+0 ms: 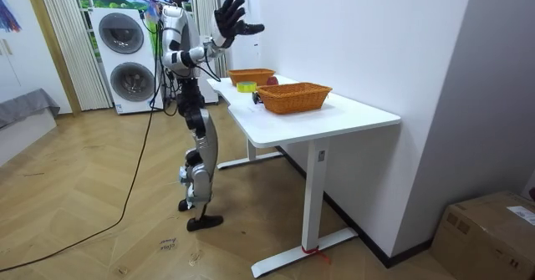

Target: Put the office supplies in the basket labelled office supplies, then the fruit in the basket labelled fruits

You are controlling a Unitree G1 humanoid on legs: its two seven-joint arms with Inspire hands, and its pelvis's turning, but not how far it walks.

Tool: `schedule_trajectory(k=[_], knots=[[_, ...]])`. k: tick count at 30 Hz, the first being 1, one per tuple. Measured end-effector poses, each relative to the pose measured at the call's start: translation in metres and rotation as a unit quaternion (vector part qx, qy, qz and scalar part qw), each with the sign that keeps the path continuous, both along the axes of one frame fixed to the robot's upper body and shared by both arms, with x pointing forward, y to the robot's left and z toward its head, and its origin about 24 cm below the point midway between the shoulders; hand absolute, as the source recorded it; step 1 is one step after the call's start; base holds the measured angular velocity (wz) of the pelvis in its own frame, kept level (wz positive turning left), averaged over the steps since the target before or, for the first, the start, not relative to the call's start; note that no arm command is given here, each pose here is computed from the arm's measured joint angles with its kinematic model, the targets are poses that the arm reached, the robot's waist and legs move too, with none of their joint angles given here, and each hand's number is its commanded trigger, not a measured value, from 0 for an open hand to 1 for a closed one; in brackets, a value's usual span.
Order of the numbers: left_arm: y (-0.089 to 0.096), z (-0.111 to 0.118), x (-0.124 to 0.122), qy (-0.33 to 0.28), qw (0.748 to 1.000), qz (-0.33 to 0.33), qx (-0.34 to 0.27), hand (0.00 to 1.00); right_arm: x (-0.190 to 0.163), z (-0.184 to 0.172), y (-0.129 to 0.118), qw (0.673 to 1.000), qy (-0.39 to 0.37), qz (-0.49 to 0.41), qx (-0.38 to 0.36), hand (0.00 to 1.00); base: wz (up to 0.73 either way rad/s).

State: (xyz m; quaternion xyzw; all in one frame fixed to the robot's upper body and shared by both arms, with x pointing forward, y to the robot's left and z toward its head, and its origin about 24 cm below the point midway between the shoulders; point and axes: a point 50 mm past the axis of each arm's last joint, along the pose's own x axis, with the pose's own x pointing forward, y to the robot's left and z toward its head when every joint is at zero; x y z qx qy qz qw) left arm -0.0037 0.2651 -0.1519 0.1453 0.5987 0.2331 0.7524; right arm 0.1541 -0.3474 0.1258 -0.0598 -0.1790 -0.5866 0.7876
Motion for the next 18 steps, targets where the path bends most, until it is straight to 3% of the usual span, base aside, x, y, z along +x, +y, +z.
schedule_trajectory(k=[11,18], knots=[[0.001,-0.001,-0.005,0.025,0.999,-0.029,0.007,0.0,0.032,0.017,0.031,0.982,0.062,0.136,-0.117,0.0,0.01],[-0.001,-0.003,-0.003,0.031,0.999,-0.04,-0.008,0.0,0.052,0.019,0.063,0.936,0.14,0.259,-0.194,0.0,0.0]])
